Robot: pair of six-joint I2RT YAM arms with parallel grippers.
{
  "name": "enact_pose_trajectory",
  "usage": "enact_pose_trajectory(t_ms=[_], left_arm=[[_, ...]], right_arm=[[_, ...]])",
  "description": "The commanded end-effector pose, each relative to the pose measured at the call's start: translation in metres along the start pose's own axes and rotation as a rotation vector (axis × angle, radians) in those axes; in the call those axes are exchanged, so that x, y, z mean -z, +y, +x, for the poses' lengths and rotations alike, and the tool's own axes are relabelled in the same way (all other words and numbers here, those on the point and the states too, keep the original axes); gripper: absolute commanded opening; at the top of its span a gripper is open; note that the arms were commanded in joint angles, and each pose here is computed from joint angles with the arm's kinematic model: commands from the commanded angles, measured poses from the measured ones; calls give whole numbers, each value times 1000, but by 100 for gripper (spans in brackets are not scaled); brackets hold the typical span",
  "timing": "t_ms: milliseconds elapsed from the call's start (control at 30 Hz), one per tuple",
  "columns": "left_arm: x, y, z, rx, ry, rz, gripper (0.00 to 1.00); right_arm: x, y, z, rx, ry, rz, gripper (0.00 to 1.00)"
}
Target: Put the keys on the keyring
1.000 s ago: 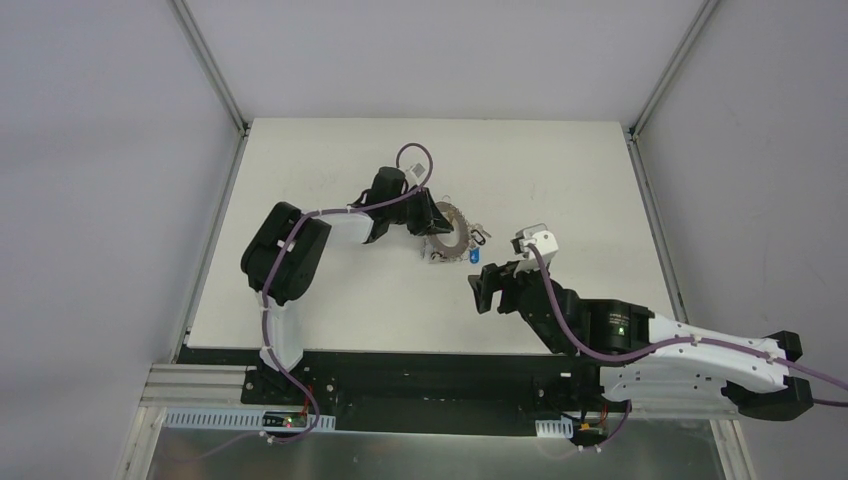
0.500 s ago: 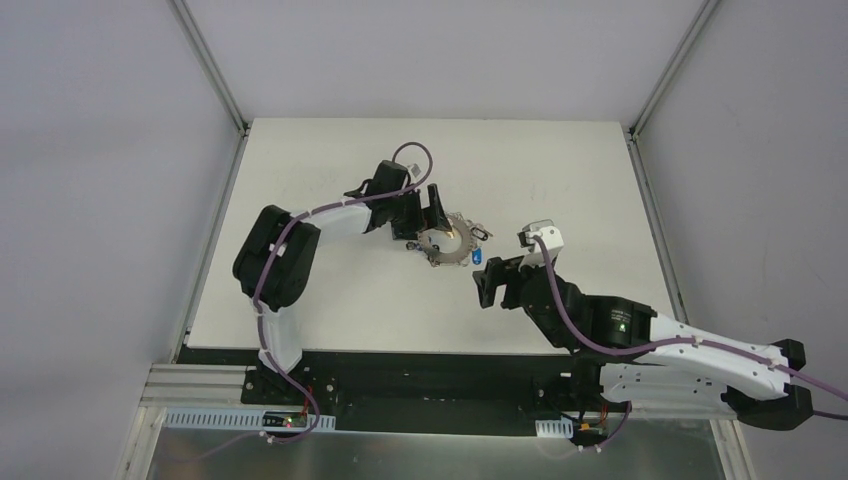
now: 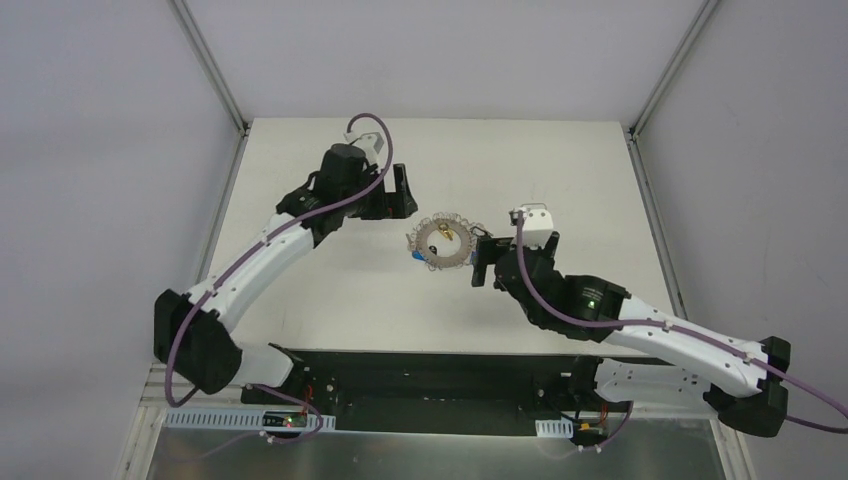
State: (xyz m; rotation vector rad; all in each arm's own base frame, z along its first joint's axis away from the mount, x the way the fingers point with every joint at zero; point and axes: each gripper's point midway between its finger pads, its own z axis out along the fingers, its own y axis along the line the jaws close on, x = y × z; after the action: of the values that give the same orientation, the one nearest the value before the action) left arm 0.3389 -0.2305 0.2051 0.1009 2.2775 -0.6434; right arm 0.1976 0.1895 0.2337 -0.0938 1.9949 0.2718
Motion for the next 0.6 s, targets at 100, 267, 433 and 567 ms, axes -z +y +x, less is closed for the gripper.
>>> enact_pose_trajectory(t_ms=[100,267,433,567], left_arm=[[64,26,4,-68,-103,-102,99],[110,31,-1,-99,-198,-123,99],[149,38,-4,-122,-278,-154,99],[171,48,-3,-141,-334,-195,99]], right_arm=[[-12,15,-29,-17,0,22,99],[-16,23,-52,-62,-55,23,99],[-23,15,-76,-100,-156,135,99],[-26,11,-88,-103,-198,204,99]])
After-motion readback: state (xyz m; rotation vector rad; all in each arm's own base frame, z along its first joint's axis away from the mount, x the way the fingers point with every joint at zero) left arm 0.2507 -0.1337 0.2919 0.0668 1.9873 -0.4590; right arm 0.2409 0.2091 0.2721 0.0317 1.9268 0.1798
